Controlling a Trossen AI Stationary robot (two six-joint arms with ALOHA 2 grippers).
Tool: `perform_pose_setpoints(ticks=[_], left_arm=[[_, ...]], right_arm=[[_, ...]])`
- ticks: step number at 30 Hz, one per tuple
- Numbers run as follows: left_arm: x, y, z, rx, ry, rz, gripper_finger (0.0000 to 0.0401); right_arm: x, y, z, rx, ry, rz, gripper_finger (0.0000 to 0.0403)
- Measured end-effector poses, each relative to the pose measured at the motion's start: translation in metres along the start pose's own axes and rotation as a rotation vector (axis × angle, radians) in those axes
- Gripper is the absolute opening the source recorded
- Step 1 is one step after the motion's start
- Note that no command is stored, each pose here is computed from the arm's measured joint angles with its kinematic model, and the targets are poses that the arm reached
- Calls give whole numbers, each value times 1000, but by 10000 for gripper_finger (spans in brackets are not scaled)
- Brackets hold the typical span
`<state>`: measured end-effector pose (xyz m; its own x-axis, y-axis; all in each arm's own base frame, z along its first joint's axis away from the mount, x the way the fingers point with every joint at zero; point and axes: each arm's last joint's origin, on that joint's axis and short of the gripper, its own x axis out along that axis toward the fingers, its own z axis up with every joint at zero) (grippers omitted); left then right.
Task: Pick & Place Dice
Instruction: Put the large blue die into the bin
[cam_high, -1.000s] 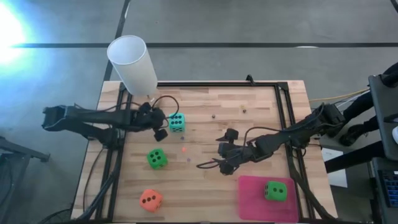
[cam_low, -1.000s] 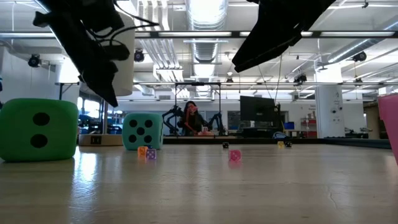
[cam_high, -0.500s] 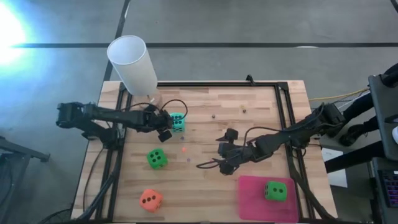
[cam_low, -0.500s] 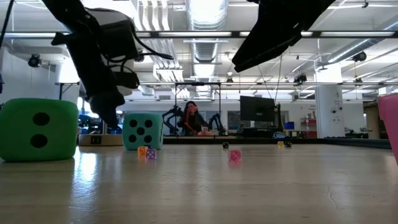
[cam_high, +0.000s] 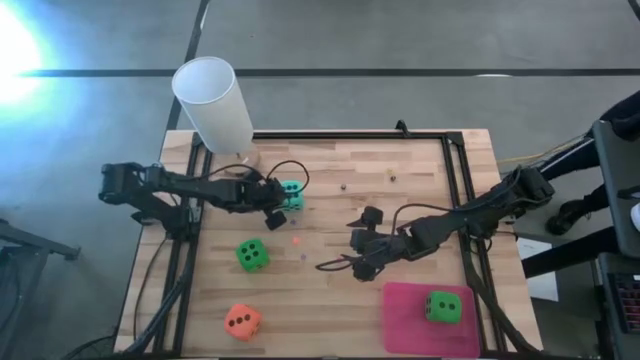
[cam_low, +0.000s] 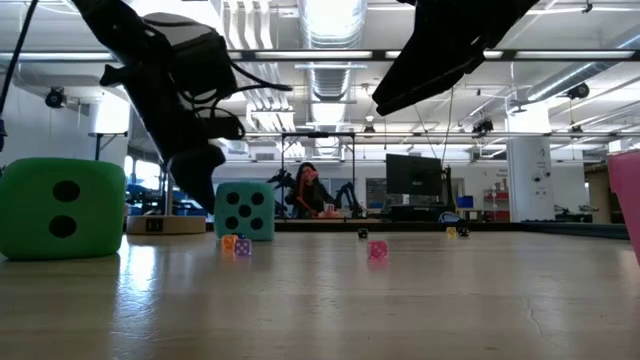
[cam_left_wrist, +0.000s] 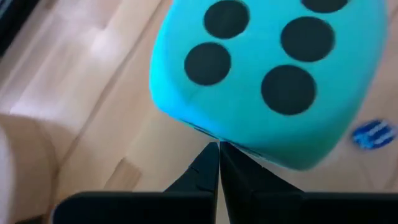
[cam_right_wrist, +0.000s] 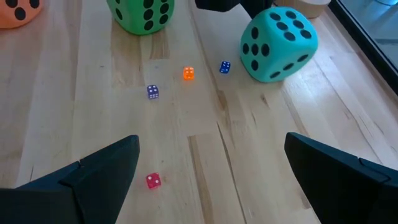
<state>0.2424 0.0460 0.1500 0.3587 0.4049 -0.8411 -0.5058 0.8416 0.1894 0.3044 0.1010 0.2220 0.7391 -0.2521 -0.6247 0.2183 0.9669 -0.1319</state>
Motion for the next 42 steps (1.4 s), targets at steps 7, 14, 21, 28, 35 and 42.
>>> perform_pose_setpoints(ticks=[7, 14, 21, 28, 35, 42], left_arm=[[1, -6, 12, 4, -109, -111, 19], [3, -7, 11, 33, -91, -121, 19], [-3, 4, 12, -32, -115, 21, 19], [5, 6, 15, -56, -139, 59, 19], [10, 2, 23, -81, -209, 25, 19], [11, -4, 29, -75, -255, -109, 19]], right_arm=[[0, 0, 0, 0, 0, 0, 400], [0, 0, 0, 0, -1, 0, 400], [0, 0, 0, 0, -1, 0, 400], [0, 0, 0, -4, -1, -1, 400], [0, 0, 0, -8, -1, -1, 400], [0, 0, 0, -7, -1, -1, 400]])
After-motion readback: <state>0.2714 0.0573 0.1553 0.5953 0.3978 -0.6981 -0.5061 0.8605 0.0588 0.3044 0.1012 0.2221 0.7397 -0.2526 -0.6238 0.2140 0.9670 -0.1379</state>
